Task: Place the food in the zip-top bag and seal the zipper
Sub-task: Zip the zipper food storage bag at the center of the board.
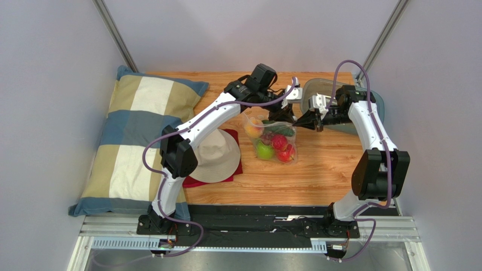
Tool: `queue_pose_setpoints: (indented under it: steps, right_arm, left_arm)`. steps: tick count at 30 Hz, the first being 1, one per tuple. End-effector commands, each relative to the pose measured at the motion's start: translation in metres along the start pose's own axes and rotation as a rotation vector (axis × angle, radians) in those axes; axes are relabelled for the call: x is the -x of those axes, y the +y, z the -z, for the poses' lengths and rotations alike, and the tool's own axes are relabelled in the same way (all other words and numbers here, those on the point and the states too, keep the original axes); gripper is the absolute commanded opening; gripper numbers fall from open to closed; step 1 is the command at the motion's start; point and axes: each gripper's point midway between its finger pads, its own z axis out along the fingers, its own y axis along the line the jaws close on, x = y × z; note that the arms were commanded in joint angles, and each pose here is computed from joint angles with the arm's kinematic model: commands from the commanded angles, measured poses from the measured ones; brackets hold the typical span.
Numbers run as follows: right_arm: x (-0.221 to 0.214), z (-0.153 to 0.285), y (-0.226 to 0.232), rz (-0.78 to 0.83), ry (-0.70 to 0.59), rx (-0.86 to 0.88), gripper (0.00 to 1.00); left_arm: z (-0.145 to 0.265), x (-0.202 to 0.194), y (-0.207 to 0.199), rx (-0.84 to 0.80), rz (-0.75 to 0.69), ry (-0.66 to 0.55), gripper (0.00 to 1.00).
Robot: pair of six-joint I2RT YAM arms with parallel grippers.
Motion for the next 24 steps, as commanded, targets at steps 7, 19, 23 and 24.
queue_pose_setpoints:
  steps: [7,19,23,24]
  right_arm:
    - [0.032,0.005,0.047,-0.217,-0.051,0.056,0.00]
    - [0.029,0.009,0.048,-0.213,-0.043,0.042,0.00]
    - [0.029,0.010,0.047,-0.213,-0.042,0.038,0.00]
    - [0.030,0.011,0.047,-0.213,-0.043,0.036,0.00]
  left_arm:
    - [0.033,0.001,0.008,0.055,-0.041,0.027,0.20]
    - [0.048,-0.013,0.010,0.071,-0.034,0.063,0.18]
    - [0.049,-0.014,0.012,0.077,-0.033,0.069,0.17]
    - [0.050,-0.016,0.012,0.080,-0.030,0.074,0.17]
